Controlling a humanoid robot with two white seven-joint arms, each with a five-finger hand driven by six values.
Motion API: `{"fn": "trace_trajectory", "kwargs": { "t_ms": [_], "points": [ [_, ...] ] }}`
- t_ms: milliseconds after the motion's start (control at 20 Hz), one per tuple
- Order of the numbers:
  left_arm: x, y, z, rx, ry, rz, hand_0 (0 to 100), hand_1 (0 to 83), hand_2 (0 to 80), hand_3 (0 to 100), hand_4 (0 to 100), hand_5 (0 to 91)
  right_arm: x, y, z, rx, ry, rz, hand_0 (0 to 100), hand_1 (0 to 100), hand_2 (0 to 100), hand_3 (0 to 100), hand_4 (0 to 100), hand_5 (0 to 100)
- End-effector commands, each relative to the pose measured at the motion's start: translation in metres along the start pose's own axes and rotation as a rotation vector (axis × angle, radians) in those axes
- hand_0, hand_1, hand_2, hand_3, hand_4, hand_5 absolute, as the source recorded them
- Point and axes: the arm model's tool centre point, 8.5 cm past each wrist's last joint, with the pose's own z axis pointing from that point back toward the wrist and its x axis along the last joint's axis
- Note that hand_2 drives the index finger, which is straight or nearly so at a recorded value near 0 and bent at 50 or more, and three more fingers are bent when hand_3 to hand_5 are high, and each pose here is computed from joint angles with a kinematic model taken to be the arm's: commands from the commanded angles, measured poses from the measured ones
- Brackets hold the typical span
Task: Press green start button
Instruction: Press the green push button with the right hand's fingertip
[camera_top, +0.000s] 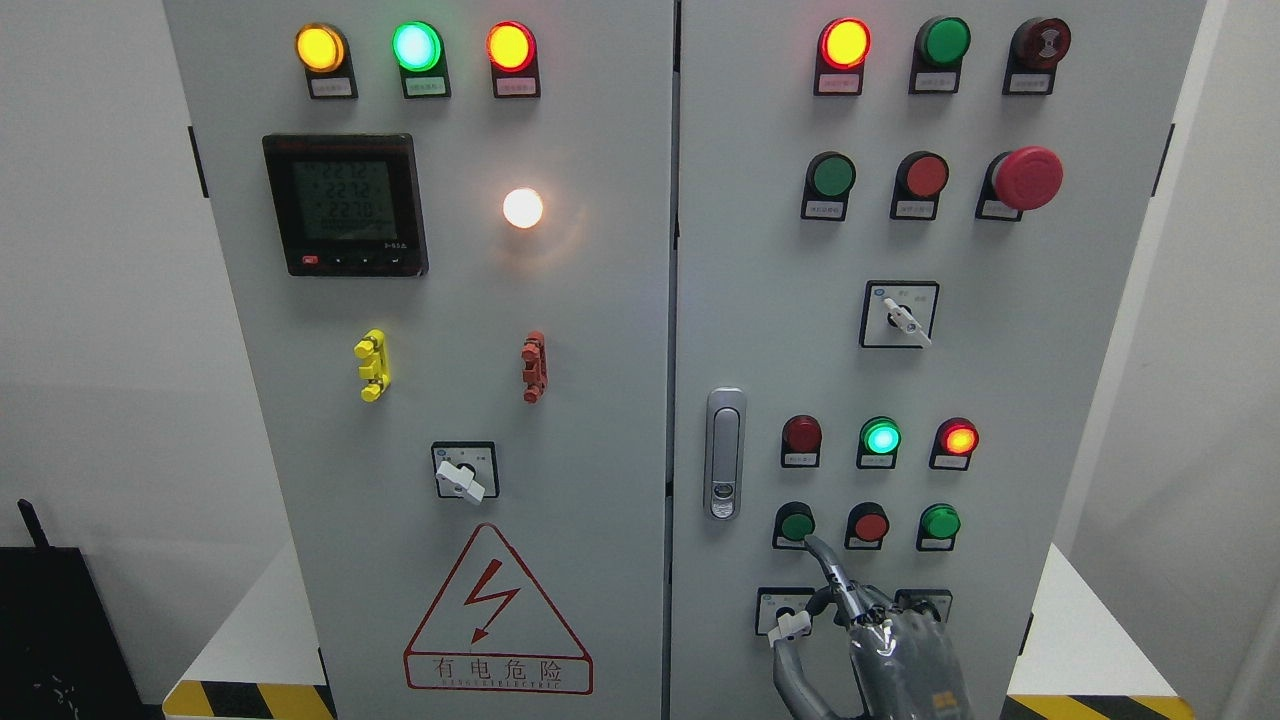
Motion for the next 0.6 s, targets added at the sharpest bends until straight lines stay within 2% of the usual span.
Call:
{"fn": "trace_trajectory", "kwargs": {
  "t_ms": [0, 550],
  "points": [
    [-0.0009, -0.0001, 0.0001, 0.000, 0.001, 0.000, 12, 55.6, 0.0, 0, 0, 0.0, -0.0067, 0.0070, -0.0067, 0.017, 0.012, 0.005, 61, 37, 0, 55, 66, 82],
    [-0.0009, -0.0001, 0.0001, 0.000, 0.001, 0.000, 12, 55.6, 0.0, 0, 0, 0.0, -0.0125, 0.0117, -0.0090, 0.027, 0.025, 0.003, 62, 37, 0, 55, 66, 81]
  ]
}}
